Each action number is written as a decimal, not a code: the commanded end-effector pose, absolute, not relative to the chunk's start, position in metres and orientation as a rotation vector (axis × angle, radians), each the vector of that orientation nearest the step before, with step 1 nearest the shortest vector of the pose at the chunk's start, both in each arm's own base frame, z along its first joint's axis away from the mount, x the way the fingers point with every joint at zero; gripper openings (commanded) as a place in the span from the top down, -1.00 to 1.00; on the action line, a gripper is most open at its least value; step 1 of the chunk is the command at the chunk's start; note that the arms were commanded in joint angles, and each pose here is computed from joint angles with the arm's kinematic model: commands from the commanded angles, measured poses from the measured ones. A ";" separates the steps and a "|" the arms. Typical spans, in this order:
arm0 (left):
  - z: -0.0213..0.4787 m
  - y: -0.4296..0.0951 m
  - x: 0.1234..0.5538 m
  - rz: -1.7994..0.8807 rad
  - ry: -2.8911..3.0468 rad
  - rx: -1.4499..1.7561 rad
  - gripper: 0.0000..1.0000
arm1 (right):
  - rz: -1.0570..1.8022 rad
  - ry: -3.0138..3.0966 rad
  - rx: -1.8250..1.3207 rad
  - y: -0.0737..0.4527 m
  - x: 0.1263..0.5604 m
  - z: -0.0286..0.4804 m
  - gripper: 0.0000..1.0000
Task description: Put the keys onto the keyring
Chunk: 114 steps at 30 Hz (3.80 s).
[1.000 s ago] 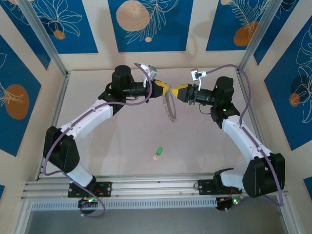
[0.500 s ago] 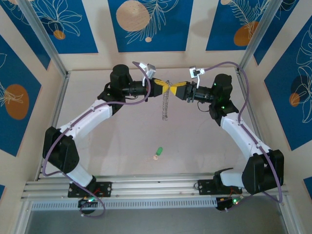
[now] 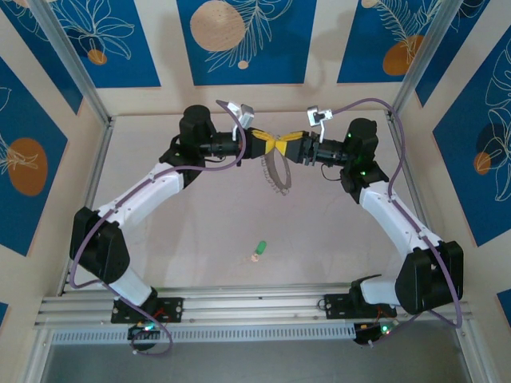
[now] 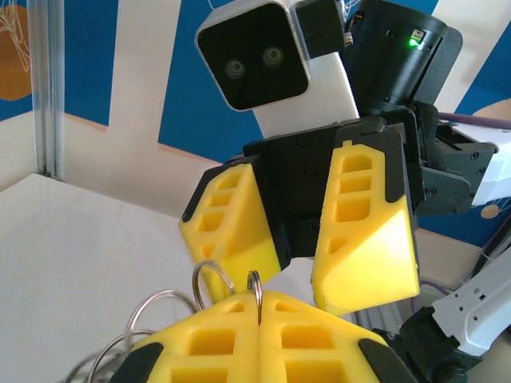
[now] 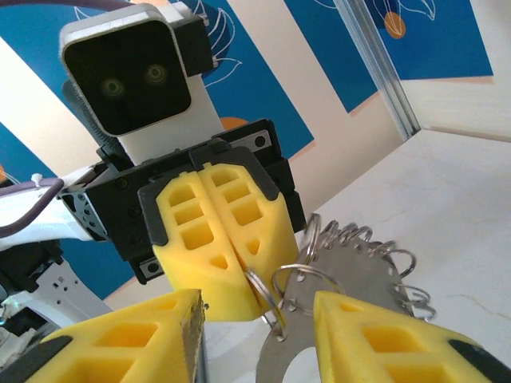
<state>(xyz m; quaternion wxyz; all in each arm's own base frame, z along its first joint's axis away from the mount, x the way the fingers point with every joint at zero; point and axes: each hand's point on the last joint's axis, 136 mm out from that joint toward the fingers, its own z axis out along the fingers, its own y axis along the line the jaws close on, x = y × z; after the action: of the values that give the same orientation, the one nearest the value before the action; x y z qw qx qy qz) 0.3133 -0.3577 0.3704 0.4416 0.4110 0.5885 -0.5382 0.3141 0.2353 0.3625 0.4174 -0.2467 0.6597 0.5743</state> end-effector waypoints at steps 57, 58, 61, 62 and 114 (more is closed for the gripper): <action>0.425 -0.310 0.319 -1.380 1.336 0.680 -0.14 | 1.402 1.424 -0.630 0.228 0.310 0.396 1.00; 0.425 -0.310 0.318 -1.390 1.332 0.683 -0.11 | 1.401 1.414 -0.630 0.228 0.308 0.398 1.00; 0.427 -0.312 0.314 -1.428 1.324 0.701 -0.05 | 1.397 1.381 -0.634 0.230 0.301 0.401 1.00; 0.427 -0.313 0.313 -1.438 1.321 0.708 -0.03 | 1.394 1.373 -0.635 0.230 0.299 0.402 1.00; 0.426 -0.330 0.282 -1.717 1.226 0.809 0.40 | 1.379 1.321 -0.612 0.249 0.289 0.413 1.00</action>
<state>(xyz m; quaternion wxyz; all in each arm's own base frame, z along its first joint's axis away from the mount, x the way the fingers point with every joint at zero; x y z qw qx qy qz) 0.2899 -0.3289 0.4085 0.4130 0.3029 0.5190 -0.6843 0.2891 0.2480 0.4097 0.5256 -0.2527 0.5626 0.5860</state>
